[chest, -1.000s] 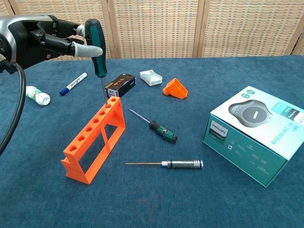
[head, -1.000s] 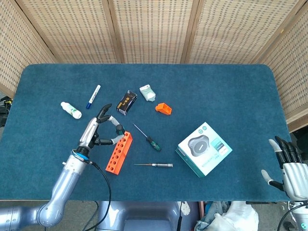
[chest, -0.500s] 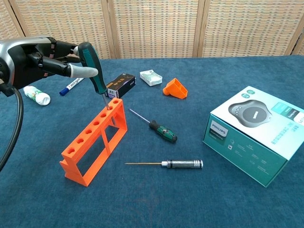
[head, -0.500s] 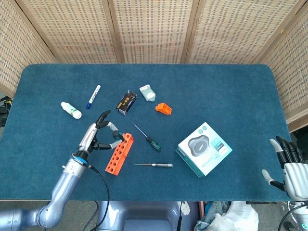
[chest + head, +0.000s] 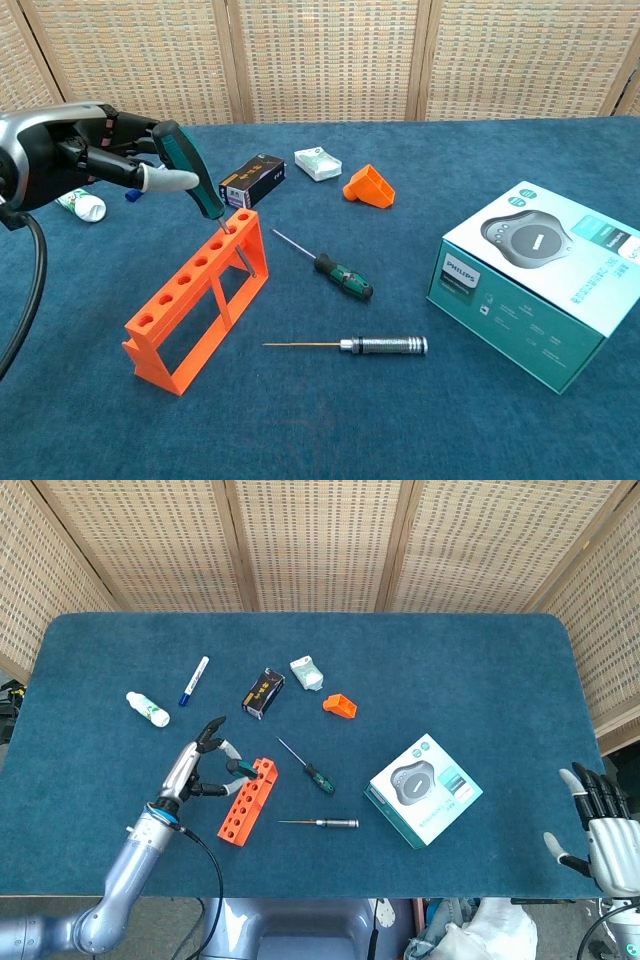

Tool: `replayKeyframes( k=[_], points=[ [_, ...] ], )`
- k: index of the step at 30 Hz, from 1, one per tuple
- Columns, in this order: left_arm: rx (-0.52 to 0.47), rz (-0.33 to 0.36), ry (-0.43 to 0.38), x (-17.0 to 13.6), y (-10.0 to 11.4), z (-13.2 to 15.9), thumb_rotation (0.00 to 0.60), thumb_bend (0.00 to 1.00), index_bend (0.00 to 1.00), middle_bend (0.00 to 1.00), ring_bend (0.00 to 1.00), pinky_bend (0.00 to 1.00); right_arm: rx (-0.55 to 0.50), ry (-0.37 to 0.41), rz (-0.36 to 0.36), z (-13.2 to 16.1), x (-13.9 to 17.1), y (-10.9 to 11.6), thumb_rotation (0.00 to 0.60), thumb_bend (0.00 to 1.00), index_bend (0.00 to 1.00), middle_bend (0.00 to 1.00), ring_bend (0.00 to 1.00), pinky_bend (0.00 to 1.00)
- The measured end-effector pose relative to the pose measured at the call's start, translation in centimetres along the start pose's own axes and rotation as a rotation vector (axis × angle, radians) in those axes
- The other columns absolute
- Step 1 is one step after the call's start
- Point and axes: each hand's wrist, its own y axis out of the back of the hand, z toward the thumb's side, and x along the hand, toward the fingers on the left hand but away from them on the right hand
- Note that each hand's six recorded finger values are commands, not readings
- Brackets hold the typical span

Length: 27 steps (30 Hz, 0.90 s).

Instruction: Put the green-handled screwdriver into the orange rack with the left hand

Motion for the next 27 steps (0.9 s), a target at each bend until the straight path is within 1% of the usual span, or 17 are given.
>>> replayKeyframes(
  k=[8,23,27],
  points=[
    [-0.003,-0.006,0.013,0.3,-0.6,-0.8,0.6,0.3,0.61,0.05,0.0,0.0,-0.002,-0.002,-0.002,-0.1,0.0,0.1,0.6,0.26,0.0,0.0,0.0,0.0],
    [-0.005,-0.018,0.036,0.6,-0.7,-1.6,0.6,0.3,0.61,0.05,0.0,0.0,-0.004,-0.003,-0.006,-0.1,0.0,0.2,0.6,0.26,0.0,0.0,0.0,0.0],
    [-0.005,-0.021,0.036,0.6,-0.8,-1.7,0.6,0.3,0.59,0.05,0.0,0.0,-0.005,-0.005,-0.007,-0.2,0.0,0.2,0.6,0.26,0.0,0.0,0.0,0.0]
  ],
)
